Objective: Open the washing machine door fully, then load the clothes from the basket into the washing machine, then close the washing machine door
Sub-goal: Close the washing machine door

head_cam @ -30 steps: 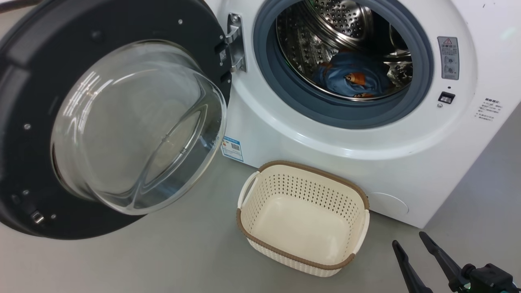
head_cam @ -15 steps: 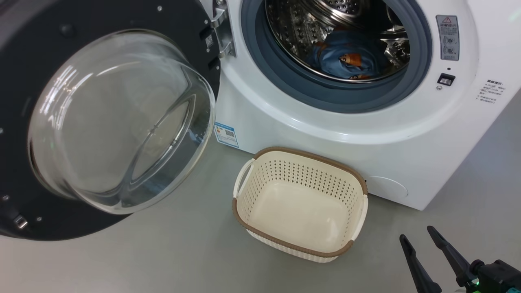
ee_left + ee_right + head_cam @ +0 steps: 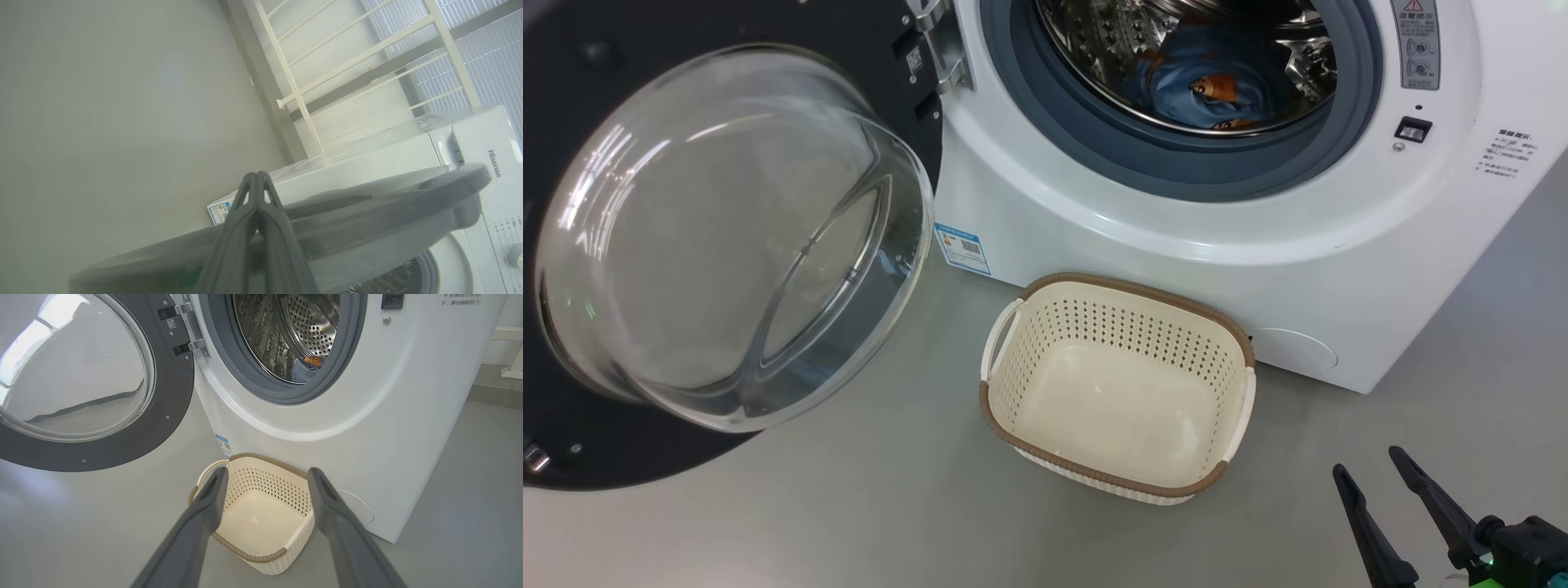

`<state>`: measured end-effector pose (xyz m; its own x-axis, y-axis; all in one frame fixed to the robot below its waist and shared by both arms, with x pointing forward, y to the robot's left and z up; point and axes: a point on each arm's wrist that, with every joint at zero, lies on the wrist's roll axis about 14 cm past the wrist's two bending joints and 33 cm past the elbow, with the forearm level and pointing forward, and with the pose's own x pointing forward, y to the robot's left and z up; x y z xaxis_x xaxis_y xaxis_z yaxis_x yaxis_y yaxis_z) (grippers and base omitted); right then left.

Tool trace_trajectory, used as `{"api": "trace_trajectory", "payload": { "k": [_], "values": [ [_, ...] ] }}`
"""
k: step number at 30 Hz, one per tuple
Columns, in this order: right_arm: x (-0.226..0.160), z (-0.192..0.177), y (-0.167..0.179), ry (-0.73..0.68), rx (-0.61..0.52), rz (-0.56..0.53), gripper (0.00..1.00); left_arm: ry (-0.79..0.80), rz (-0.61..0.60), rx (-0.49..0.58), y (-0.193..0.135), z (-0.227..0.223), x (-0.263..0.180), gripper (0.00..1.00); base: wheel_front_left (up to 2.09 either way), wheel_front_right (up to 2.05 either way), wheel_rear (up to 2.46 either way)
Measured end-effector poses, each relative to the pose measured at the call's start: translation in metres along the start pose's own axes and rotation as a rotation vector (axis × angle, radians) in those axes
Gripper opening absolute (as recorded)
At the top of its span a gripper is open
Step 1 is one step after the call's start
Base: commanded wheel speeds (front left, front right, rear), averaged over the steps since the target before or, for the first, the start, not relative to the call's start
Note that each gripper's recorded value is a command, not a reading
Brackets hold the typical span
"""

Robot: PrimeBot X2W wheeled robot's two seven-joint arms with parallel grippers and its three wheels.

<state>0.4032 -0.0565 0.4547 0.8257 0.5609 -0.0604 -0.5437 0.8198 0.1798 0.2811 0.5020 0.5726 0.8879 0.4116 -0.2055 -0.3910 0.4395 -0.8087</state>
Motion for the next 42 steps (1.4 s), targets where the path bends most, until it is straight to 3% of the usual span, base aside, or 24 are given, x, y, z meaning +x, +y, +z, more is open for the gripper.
{"api": "trace_trajectory", "payload": {
  "k": [9,23,42],
  "values": [
    [0.004,0.004,-0.003,-0.014,-0.002,-0.006,1.0,0.165,-0.1,0.018,-0.03,-0.021,0.001,0.0,0.0,0.0,0.0],
    [0.004,0.011,0.0,-0.032,-0.01,0.0,1.0,0.481,-0.246,0.133,-0.059,-0.076,-0.04,0.0,0.0,0.0,0.0],
    [-0.008,0.021,-0.004,-0.06,-0.015,-0.039,1.0,0.781,-0.569,0.285,-0.133,-0.144,-0.087,0.0,0.0,0.0,0.0]
  ]
}}
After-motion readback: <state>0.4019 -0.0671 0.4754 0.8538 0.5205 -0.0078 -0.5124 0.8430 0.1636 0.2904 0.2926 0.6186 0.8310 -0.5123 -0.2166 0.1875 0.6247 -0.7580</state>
